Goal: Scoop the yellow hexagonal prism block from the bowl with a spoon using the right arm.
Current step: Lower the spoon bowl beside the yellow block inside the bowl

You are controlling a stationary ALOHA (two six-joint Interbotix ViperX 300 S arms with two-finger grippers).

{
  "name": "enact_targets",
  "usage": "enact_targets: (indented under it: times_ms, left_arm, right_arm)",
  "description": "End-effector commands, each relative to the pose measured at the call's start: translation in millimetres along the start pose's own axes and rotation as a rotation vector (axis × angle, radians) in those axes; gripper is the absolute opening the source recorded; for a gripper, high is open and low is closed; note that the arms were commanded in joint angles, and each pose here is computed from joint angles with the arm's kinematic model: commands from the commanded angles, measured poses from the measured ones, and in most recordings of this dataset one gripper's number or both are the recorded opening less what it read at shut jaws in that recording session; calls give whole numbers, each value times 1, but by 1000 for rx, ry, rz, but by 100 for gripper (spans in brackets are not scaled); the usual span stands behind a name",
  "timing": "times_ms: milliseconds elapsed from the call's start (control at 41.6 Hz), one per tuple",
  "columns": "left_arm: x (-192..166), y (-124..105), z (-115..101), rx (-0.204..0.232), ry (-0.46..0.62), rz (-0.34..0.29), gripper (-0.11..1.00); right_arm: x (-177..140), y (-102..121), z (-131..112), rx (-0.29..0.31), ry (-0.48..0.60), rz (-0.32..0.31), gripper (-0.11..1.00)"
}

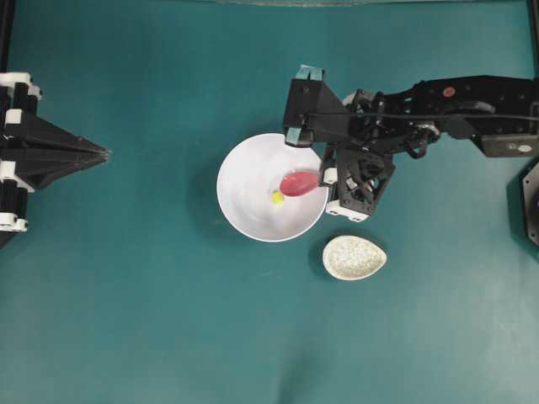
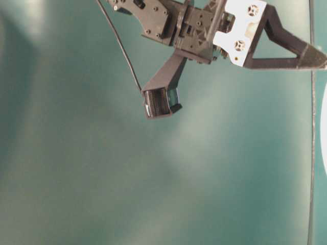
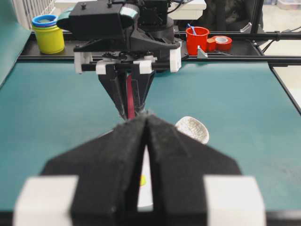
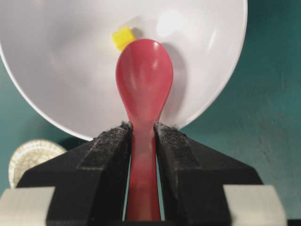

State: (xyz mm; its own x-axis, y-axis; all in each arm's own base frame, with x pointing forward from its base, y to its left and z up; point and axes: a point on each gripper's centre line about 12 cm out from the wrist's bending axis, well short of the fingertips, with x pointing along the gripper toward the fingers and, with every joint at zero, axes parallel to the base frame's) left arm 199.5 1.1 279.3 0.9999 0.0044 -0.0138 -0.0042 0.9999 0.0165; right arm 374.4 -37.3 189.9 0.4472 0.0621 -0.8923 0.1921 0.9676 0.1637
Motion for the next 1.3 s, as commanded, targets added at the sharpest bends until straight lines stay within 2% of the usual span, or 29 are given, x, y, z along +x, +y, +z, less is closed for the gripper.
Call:
enact_targets:
  times_ms: [0, 337, 577, 1274]
  left_arm:
    - [1, 0, 6, 3, -17, 1, 0]
    - [1, 0, 6, 5, -17, 0, 0]
    - [1, 0, 6, 5, -17, 1, 0]
    - [1, 0, 6, 5, -15, 1, 0]
  right_arm:
    - [-7, 4, 10, -8, -32, 5, 23]
    - [7, 6, 14, -13, -22, 5, 23]
    - [14, 9, 24, -26, -71, 7, 23]
    - [8, 8, 42, -61, -220, -14, 23]
